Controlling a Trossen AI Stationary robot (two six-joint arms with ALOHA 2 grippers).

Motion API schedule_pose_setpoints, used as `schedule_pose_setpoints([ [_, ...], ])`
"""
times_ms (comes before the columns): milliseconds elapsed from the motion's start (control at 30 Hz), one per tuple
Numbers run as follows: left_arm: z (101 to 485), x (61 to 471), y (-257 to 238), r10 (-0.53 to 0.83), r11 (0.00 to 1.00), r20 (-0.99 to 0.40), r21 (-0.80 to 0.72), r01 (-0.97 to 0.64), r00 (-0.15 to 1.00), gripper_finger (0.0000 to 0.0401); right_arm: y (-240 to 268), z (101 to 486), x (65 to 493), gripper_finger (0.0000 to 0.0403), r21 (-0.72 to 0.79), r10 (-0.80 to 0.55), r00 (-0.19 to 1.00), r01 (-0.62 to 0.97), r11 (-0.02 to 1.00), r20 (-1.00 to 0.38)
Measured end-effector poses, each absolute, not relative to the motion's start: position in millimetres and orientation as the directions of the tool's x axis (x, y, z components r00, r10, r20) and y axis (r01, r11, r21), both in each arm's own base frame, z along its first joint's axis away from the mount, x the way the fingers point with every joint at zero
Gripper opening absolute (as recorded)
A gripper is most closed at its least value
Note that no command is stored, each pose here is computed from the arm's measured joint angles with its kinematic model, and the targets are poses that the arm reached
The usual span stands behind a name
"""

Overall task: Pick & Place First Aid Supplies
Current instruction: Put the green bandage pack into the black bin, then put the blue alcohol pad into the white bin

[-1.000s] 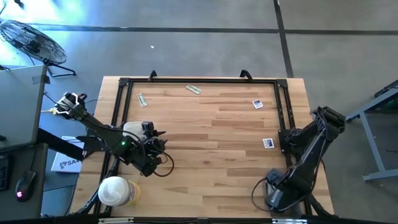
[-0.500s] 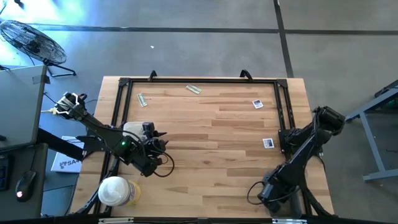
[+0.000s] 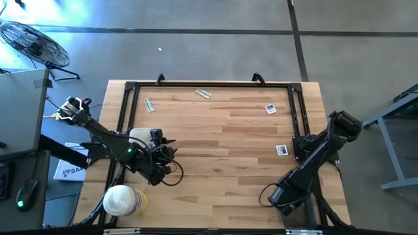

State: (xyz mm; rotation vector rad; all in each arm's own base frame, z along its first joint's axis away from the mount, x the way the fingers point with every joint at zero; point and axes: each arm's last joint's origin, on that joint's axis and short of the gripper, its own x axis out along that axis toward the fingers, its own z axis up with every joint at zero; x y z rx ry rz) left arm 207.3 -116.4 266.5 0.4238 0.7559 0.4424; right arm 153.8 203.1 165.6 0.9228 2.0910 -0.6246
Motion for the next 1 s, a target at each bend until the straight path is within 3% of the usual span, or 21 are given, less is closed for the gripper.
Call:
schedule_pose_setpoints([
  [333,266.6,207.4,-116.5,0.523,0.827,-0.556,0.515,-0.226,0.646,0.0172,191.9,165.9,158.4,0.0115,-0.174,0.39,-0.476,0.78,0.601,-0.788],
  [633,266.5,207.4,-116.4,0.523,0.827,-0.556,0.514,-0.226,0.646,0.0172,184.4,177.5,152.4,0.0126,-0.2,0.399,-0.506,0.775,0.599,-0.765],
  [767,266.5,207.3,-116.4,0.523,0.828,-0.557,0.512,-0.228,0.646,0.0172,176.1,194.7,152.6,0.0126,-0.142,0.425,-0.412,0.832,0.537,-0.806],
  [1000,266.4,207.3,-116.6,0.517,0.834,-0.563,0.5,-0.233,0.645,0.0172,150.4,227.5,154.3,0.0126,0.118,0.364,-0.063,0.882,0.456,-0.929],
])
